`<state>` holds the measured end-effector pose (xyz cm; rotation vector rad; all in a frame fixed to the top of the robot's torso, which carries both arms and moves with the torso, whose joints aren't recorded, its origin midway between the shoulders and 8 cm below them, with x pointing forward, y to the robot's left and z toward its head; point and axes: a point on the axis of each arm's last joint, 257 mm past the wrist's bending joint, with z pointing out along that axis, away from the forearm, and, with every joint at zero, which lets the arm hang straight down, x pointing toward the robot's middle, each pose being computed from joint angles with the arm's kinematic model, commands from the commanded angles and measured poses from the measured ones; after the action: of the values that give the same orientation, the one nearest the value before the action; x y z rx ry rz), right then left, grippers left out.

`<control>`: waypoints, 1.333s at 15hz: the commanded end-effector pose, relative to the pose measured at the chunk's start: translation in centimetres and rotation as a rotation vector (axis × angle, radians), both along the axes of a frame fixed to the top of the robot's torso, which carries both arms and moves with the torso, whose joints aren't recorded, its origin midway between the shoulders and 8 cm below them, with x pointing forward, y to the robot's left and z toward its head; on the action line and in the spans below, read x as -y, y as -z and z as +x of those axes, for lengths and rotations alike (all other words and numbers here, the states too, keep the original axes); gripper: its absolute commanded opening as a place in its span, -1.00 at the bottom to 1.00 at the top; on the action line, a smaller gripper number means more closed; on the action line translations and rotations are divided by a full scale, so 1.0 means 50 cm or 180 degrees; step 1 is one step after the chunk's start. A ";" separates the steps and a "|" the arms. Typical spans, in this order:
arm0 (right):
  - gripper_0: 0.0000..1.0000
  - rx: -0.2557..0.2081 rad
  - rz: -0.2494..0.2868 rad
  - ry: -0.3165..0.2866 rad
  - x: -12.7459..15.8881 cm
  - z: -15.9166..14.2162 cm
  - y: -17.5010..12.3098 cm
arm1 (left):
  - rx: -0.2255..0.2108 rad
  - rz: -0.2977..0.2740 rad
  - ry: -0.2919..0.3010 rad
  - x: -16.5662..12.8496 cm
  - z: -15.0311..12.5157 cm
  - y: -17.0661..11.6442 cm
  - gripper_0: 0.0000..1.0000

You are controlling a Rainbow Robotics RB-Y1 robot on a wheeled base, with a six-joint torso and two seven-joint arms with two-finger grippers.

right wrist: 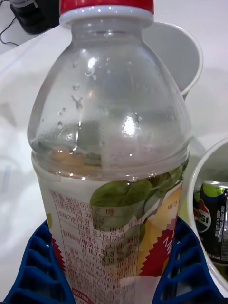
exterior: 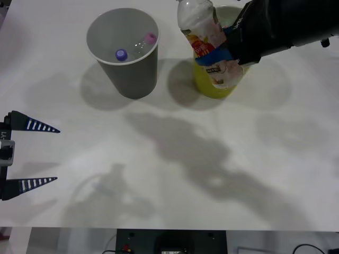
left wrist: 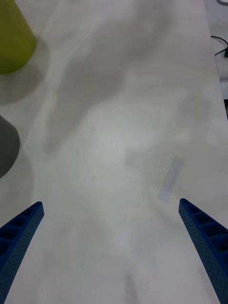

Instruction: Put the can into the green bin and the plastic bottle into the gray bin

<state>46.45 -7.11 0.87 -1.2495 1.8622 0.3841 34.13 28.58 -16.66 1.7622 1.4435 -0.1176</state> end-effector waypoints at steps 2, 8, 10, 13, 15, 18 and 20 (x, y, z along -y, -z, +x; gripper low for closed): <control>-1.00 0.0023 -0.0097 -0.0023 -0.057 0.049 -0.044 | 0.0000 0.0000 0.0000 0.000 0.000 0.000 0.96; -1.00 -0.0095 -0.0022 0.0196 -0.178 0.172 -0.099 | 0.0000 0.0000 0.0000 0.000 0.000 0.000 0.95; -1.00 -0.0117 -0.0032 0.0240 -0.210 0.199 -0.105 | 0.0000 0.0000 0.0000 0.000 0.000 0.000 0.95; -1.00 0.0022 -0.0052 0.0314 -0.271 0.236 -0.109 | 0.0000 0.0000 0.0000 0.000 0.000 0.000 0.96; -1.00 0.0080 0.0051 0.0346 -0.311 0.256 -0.107 | 0.0000 0.0000 0.0000 0.000 0.000 0.000 0.95; -1.00 0.0277 0.0093 0.0369 -0.357 0.284 -0.104 | 0.0000 0.0000 0.0000 0.000 0.000 0.000 0.95; -1.00 0.0357 0.0162 0.0376 -0.384 0.297 -0.095 | 0.0000 0.0000 0.0000 0.000 0.000 0.000 0.96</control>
<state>61.03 11.68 5.82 -1.1048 1.8184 0.2910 34.13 28.58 -16.66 1.7622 1.4435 -0.1176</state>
